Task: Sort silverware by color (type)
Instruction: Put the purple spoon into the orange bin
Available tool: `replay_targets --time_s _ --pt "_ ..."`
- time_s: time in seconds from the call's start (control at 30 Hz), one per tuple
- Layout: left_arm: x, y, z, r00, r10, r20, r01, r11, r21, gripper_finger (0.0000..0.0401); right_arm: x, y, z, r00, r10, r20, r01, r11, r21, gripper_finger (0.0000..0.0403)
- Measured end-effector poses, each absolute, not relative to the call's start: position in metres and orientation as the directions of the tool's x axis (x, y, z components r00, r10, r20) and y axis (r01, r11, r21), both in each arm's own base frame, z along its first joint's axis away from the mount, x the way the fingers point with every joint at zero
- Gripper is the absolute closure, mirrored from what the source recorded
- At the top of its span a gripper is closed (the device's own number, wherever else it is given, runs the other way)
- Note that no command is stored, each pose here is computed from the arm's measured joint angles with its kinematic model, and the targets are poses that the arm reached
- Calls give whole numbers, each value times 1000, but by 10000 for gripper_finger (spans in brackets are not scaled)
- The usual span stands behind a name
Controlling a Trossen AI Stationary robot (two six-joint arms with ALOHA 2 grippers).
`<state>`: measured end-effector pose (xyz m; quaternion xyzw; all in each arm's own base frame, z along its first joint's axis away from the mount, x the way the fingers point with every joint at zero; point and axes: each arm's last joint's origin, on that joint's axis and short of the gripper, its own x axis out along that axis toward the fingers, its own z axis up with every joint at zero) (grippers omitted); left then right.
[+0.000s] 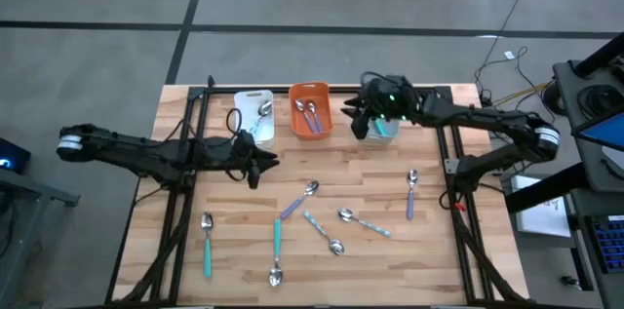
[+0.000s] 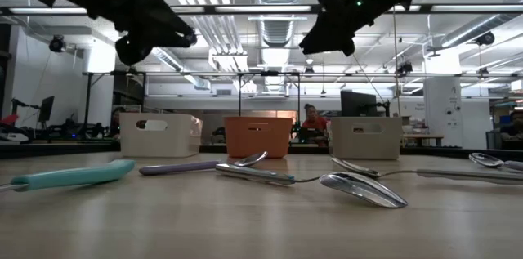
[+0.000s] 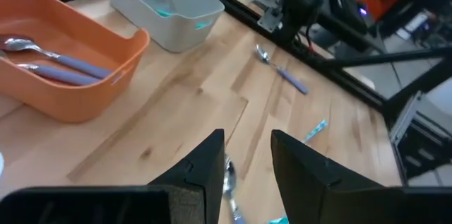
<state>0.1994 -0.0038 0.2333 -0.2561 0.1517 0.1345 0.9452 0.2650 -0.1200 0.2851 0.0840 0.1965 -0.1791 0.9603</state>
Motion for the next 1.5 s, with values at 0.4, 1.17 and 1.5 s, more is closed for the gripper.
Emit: replay_targets --time_s 0.4,1.17,1.5 --pt "233 -31 212 861 120 -495 -341 858 -385 303 255 -91 249 886 -244 -394 290 955 60 283" --pt "321 -72 156 704 180 -687 -357 926 -123 303 258 -87 253 905 -229 -358 270 961 67 294" --pt "327 -78 137 658 187 -730 -358 930 -84 303 258 -87 253 905 -230 -358 267 962 55 296"
